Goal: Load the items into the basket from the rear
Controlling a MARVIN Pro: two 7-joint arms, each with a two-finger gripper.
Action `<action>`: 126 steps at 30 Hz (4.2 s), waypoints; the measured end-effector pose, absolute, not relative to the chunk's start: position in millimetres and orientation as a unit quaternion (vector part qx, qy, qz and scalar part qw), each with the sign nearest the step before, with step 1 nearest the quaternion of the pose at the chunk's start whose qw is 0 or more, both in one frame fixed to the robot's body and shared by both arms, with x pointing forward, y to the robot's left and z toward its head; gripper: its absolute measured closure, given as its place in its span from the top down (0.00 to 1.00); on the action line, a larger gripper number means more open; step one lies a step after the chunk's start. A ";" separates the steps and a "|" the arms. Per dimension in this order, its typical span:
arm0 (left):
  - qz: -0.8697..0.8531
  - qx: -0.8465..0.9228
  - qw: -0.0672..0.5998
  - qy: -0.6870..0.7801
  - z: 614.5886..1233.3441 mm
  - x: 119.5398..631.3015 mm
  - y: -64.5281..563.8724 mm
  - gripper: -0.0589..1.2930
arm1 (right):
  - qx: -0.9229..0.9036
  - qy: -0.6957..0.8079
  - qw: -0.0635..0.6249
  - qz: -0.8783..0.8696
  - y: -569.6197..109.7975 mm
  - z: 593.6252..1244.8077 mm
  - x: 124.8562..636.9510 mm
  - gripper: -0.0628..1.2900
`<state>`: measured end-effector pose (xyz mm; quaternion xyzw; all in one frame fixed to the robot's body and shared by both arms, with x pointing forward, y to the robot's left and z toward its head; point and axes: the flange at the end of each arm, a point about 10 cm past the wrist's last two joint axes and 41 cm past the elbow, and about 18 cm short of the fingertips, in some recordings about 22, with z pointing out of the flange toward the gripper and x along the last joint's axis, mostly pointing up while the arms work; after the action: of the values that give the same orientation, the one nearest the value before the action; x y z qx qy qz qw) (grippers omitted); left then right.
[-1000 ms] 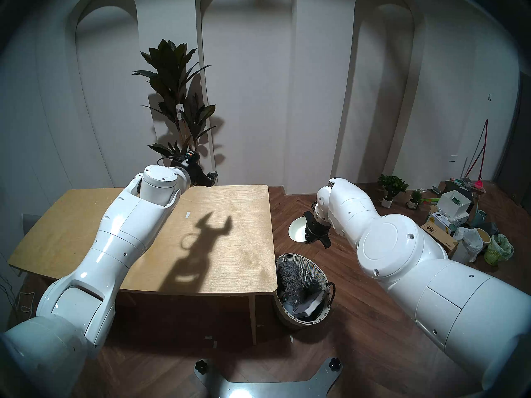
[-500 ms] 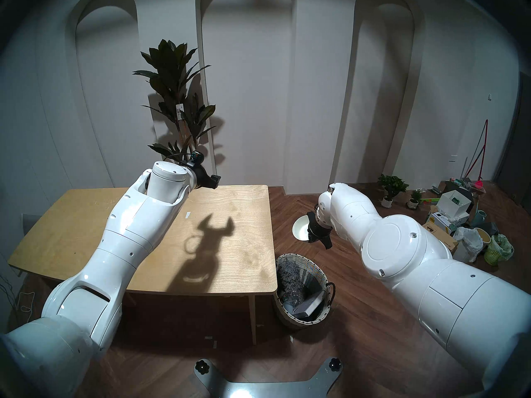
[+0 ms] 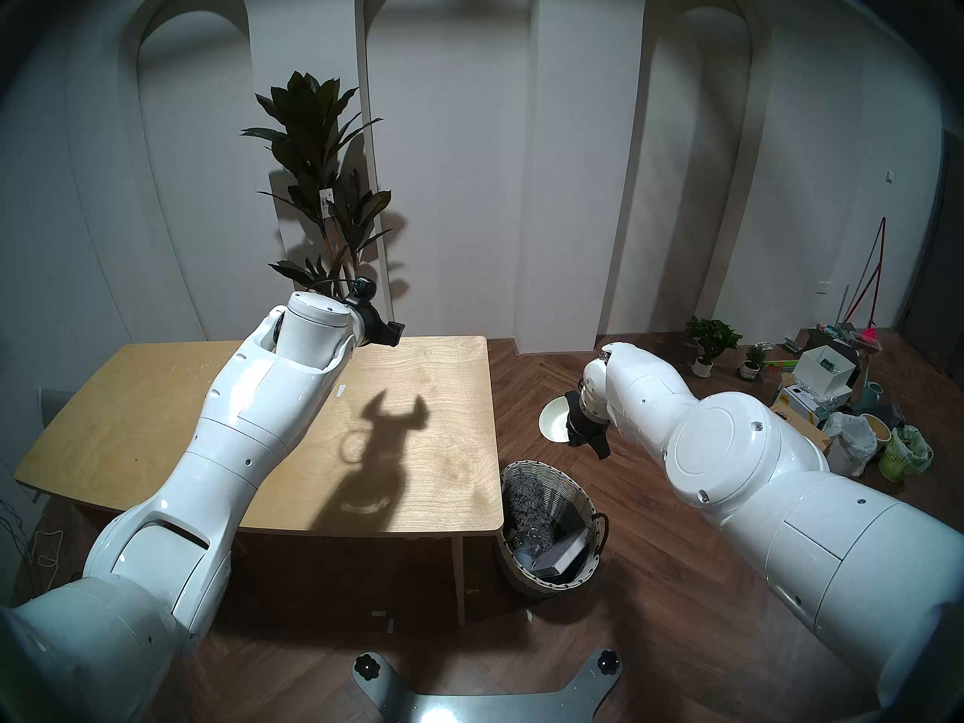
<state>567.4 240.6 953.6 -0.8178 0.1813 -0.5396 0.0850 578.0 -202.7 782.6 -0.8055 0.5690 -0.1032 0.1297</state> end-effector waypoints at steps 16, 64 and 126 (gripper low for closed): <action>-0.536 -0.821 0.079 0.183 951.7 566.9 228.2 0.94 | -0.791 0.588 0.136 -0.105 -214.3 772.7 574.0 0.02; -0.591 -0.797 0.098 0.085 957.1 582.7 214.3 0.94 | -0.897 0.383 0.180 -0.124 -179.6 898.0 620.1 0.97; -0.594 -0.797 0.104 0.018 938.8 592.9 209.5 0.94 | -0.863 0.109 0.079 -0.487 -110.8 859.3 628.0 0.97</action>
<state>592.9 209.5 938.8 -0.7975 0.0179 -0.5940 0.1045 628.0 -110.8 859.3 -0.8632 0.1091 -0.4865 0.0792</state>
